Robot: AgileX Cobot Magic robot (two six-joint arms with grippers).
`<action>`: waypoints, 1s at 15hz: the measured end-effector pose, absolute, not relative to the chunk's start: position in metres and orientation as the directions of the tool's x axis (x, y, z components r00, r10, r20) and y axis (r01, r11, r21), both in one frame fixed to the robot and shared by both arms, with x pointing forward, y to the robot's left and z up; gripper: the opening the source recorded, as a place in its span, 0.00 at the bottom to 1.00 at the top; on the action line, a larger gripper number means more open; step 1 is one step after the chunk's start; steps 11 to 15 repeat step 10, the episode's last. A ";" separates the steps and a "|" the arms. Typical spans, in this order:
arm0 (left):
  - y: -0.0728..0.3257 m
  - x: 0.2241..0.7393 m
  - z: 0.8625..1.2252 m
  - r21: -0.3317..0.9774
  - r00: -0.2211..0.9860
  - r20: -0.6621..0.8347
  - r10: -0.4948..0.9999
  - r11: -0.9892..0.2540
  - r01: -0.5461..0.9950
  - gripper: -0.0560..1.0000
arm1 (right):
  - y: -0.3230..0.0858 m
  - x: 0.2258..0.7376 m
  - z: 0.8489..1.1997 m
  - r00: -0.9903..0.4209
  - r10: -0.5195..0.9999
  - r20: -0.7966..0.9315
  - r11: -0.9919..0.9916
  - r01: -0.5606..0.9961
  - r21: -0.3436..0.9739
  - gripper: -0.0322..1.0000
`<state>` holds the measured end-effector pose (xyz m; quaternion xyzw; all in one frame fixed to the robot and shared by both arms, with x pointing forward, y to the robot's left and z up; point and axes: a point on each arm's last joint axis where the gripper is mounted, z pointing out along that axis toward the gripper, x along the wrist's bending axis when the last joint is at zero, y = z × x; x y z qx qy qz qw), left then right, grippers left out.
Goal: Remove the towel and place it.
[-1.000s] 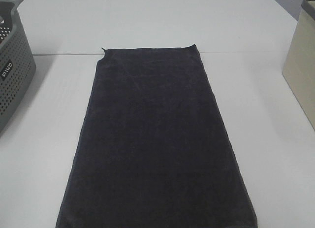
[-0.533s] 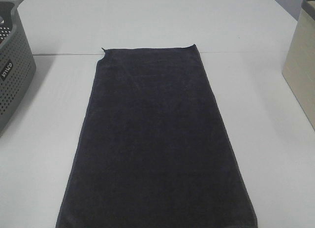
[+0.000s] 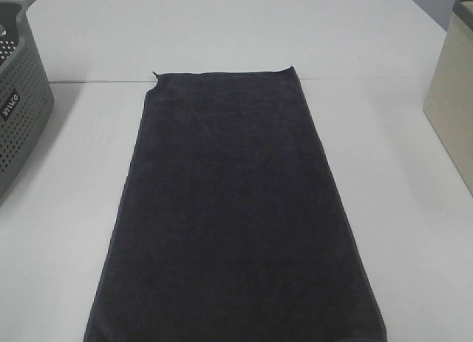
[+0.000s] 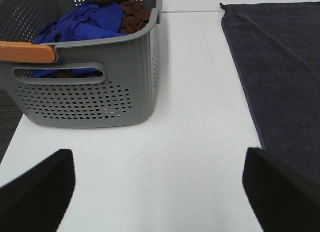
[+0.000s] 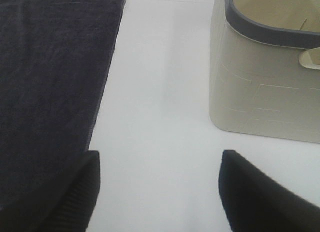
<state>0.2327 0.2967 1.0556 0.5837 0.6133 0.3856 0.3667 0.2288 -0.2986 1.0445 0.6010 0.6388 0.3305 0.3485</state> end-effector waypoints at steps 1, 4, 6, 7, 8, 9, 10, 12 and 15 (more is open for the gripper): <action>0.297 0.233 1.056 0.901 -0.050 0.000 0.999 0.021 0.433 0.86 | -0.299 0.229 1.044 -0.035 0.998 -0.048 0.059 0.537 0.841 0.67; 0.297 0.233 1.056 0.901 -0.008 0.000 1.000 0.003 0.434 0.86 | -0.299 0.229 1.044 -0.035 0.998 -0.048 0.059 0.537 0.841 0.67; 0.297 0.233 1.056 0.901 0.008 0.000 1.000 -0.004 0.434 0.86 | -0.299 0.229 1.044 -0.035 0.998 -0.048 0.059 0.537 0.841 0.67; 0.297 0.233 1.056 0.901 0.008 0.000 1.000 -0.004 0.434 0.86 | -0.299 0.229 1.044 -0.035 0.998 -0.048 0.059 0.537 0.841 0.67; 0.297 0.233 1.056 0.901 0.008 0.000 1.000 -0.004 0.434 0.86 | -0.299 0.229 1.044 -0.035 0.998 -0.048 0.059 0.537 0.841 0.67; 0.297 0.233 1.056 0.901 0.008 0.000 1.000 -0.004 0.434 0.86 | -0.299 0.229 1.044 -0.035 0.998 -0.048 0.059 0.537 0.841 0.67; 0.297 0.233 1.056 0.901 0.008 0.000 1.000 -0.004 0.434 0.86 | -0.299 0.229 1.044 -0.035 0.998 -0.048 0.059 0.537 0.841 0.67; 0.297 0.233 1.056 0.901 0.008 0.000 1.000 -0.004 0.434 0.86 | -0.299 0.229 1.044 -0.035 0.998 -0.048 0.059 0.537 0.841 0.67; 0.297 0.233 1.056 0.901 0.008 0.000 1.000 -0.004 0.434 0.86 | -0.299 0.229 1.044 -0.035 0.998 -0.048 0.059 0.537 0.841 0.67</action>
